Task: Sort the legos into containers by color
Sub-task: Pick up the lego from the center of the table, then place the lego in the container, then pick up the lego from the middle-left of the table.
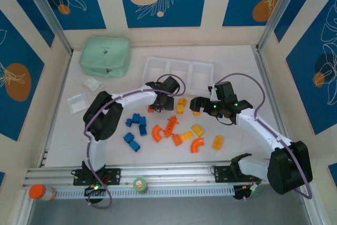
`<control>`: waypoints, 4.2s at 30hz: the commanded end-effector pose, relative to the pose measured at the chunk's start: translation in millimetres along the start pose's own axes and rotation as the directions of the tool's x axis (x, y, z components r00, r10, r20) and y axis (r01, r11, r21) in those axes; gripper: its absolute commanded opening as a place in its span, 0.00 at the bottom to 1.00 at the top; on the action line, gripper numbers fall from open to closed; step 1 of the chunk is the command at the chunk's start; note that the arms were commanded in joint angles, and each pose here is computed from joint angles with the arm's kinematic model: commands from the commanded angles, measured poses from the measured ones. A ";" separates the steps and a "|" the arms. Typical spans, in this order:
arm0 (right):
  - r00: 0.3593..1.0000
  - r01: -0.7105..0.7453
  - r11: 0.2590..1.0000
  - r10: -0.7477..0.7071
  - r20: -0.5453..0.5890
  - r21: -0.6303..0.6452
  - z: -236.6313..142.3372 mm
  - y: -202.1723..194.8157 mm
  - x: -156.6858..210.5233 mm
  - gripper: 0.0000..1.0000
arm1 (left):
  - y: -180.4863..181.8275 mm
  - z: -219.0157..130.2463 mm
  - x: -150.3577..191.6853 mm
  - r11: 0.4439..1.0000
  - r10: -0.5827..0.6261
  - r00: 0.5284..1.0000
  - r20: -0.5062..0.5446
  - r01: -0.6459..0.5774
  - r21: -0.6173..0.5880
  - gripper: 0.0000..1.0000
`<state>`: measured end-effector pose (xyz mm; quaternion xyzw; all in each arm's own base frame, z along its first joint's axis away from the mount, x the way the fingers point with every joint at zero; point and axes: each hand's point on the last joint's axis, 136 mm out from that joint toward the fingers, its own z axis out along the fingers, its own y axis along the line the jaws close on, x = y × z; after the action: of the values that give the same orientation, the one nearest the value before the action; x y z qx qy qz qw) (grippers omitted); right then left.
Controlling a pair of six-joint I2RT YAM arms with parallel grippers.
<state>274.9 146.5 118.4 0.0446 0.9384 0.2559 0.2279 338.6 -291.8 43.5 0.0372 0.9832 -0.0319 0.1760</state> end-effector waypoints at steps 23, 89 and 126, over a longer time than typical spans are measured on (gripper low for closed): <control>1.000 -0.002 1.000 0.002 -0.014 -0.011 -1.2 -8.7 4.0 0.99 | -12.3 22.0 10.5 0.998 0.013 0.998 -0.057 -0.016 -0.054 0.54; 0.998 -0.006 0.990 -0.004 -0.070 -0.144 -32.7 38.9 10.2 0.99 | -28.4 -90.1 -33.9 0.939 0.218 0.972 0.087 -0.234 0.252 0.57; 0.987 -0.084 0.986 0.062 -0.150 -0.146 -9.3 12.9 62.2 0.99 | -47.1 -12.7 119.8 0.918 0.368 0.898 -0.242 -0.309 0.249 0.54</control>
<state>217.8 163.9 107.3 0.0479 0.9292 0.3325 0.1540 227.8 -329.5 28.2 0.2265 0.9678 -0.0961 0.0529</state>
